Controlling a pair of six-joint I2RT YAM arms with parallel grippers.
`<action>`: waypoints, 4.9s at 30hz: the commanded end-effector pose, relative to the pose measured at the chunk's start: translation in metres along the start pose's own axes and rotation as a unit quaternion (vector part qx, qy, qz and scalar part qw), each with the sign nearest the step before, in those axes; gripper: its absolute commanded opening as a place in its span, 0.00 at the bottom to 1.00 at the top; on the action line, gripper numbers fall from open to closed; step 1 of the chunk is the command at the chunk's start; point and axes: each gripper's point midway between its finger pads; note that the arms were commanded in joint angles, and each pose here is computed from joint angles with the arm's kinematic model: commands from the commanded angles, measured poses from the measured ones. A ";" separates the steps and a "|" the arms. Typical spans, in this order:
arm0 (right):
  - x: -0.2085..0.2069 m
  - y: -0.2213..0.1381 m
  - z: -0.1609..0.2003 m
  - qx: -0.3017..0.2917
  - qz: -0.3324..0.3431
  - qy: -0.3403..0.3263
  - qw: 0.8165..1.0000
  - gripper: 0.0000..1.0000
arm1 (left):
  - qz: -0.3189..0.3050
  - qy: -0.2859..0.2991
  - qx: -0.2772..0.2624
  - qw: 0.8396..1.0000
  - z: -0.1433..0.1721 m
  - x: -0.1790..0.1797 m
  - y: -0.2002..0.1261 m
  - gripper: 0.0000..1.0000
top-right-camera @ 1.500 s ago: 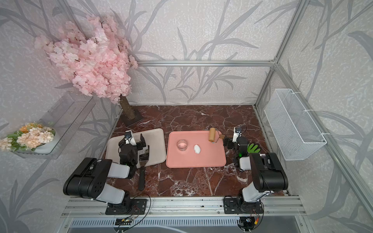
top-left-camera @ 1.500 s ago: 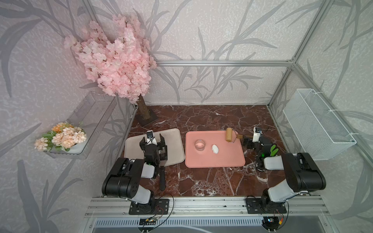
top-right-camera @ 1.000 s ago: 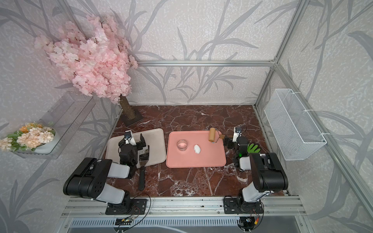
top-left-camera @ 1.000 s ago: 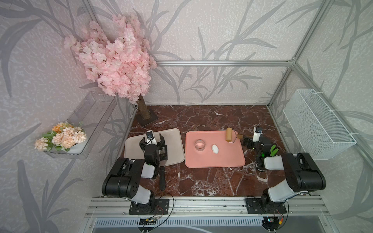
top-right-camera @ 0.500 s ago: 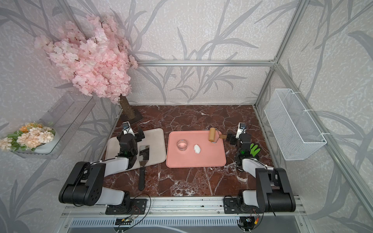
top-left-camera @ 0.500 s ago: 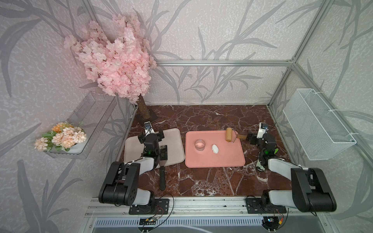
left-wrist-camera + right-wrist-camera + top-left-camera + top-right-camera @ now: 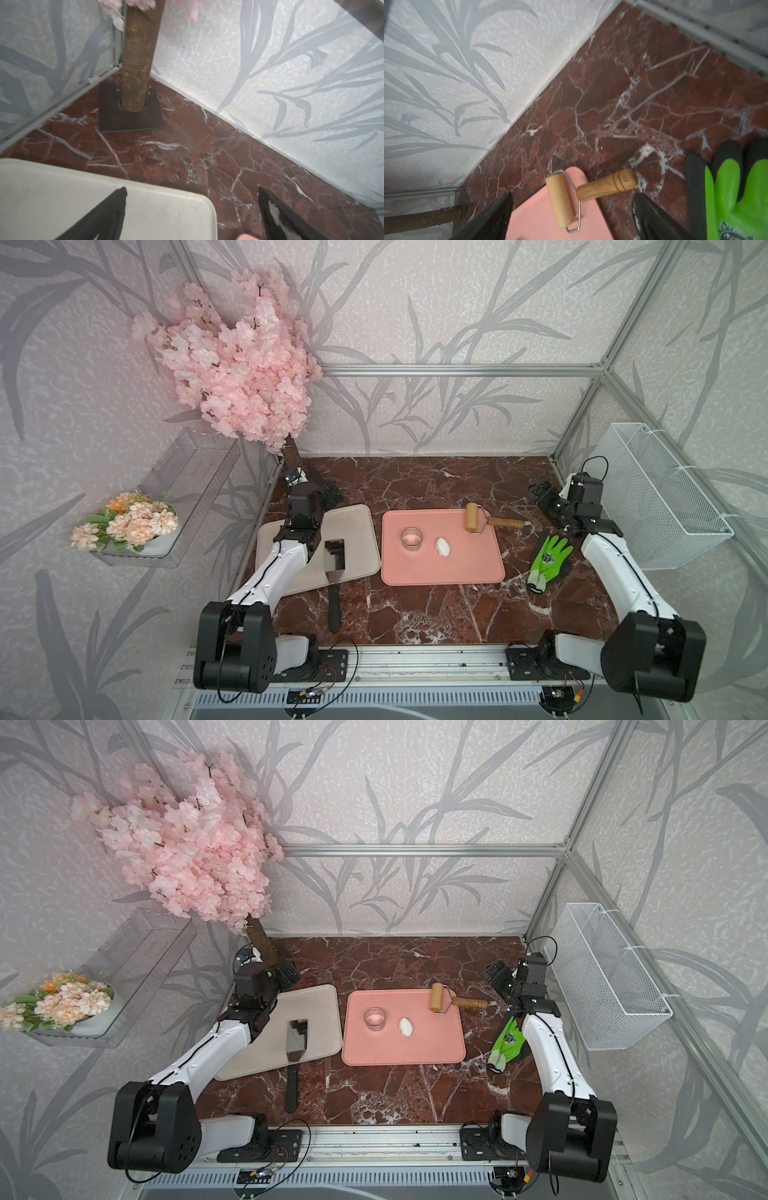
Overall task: Roll out the dumpling wrappers from the dough
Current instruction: Pick up the rolling pin from the work surface.
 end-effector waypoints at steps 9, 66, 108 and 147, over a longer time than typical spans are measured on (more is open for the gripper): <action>-0.032 0.009 0.068 0.143 0.090 0.102 0.980 0.83 | 0.061 0.044 0.138 0.988 0.087 -0.066 -0.034 0.95; -0.075 0.124 0.100 0.196 0.225 0.310 0.903 0.37 | 0.076 0.025 0.183 0.980 0.128 -0.062 -0.065 0.95; 0.079 0.013 0.044 -0.002 -0.223 0.492 0.842 0.03 | 0.474 0.030 0.106 0.874 0.140 -0.287 -0.146 0.62; 0.183 -0.078 0.059 0.083 -0.408 0.477 0.774 0.00 | 0.528 -0.065 0.000 0.847 0.122 -0.344 -0.129 0.45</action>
Point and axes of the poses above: each gripper's point midway between its finger pads, its own y axis out along the fingers, its own x axis along the line the jaws close on, z = x × y, and after that the axes turned 3 degrees about y, right-handed
